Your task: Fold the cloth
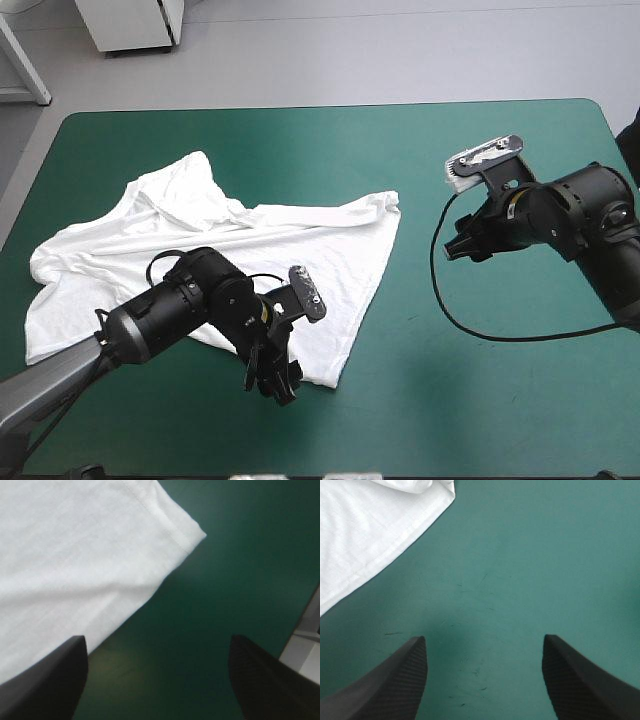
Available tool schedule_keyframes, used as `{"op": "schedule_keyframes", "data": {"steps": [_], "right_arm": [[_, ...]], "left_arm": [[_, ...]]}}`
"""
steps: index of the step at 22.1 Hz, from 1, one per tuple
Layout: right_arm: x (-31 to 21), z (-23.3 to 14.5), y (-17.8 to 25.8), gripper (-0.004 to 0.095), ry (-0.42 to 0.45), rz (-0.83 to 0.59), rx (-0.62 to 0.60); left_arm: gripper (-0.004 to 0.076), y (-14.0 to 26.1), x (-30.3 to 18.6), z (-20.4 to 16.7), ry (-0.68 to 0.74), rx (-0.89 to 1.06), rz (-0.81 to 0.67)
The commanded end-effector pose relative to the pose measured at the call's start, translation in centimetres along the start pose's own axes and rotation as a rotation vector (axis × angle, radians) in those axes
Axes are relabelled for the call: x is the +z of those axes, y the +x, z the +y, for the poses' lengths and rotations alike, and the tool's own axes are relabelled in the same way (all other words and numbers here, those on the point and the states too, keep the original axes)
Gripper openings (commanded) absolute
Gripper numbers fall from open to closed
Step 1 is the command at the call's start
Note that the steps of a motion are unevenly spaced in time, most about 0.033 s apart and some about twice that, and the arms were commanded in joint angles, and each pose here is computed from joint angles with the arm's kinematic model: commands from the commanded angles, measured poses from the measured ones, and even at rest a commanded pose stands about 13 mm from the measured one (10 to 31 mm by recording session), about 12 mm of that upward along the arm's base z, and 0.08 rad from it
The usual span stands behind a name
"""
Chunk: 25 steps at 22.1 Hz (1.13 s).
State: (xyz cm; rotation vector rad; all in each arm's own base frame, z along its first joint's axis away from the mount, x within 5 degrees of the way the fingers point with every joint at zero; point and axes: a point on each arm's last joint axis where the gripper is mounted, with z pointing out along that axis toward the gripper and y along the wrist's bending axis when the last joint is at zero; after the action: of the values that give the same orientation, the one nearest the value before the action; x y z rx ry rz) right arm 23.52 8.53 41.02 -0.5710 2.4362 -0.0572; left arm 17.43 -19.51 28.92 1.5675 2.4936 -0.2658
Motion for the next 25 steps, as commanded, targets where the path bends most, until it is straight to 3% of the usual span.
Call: {"op": "schedule_keyframes", "data": {"steps": [1, 9, 14, 20, 22, 25], "right_arm": [[-1.3, -0.4, -0.7, 0.0611, 0.026, -0.095, -0.011], [-0.4, -0.3, -1.2, 0.0611, 0.025, -0.112, -0.015], [3.2, 0.1, -2.7, 0.0611, 0.014, -0.065, -0.026], [6.6, 0.4, -5.5, 0.0611, 0.007, -0.056, -0.027], [7.4, 0.4, -6.5, 0.0607, 0.007, -0.071, -0.027], [9.2, 0.5, -7.8, 0.0603, 0.006, -0.066, -0.029]], "left_arm": [[0.0564, -1.0, -0.3, -0.3, 0.004, 0.025, -0.113], [0.0563, -3.1, 3.8, 0.2, 0.084, 0.025, -0.106], [0.0495, -3.1, 6.6, 0.1, 0.126, 0.006, -0.047], [0.0486, -2.1, 11.5, -1.7, 0.128, 0.039, 0.079], [0.0449, -2.3, 12.1, -1.6, 0.129, 0.019, 0.077], [0.0311, -2.4, 12.6, -1.4, 0.113, -0.012, 0.075]]}}
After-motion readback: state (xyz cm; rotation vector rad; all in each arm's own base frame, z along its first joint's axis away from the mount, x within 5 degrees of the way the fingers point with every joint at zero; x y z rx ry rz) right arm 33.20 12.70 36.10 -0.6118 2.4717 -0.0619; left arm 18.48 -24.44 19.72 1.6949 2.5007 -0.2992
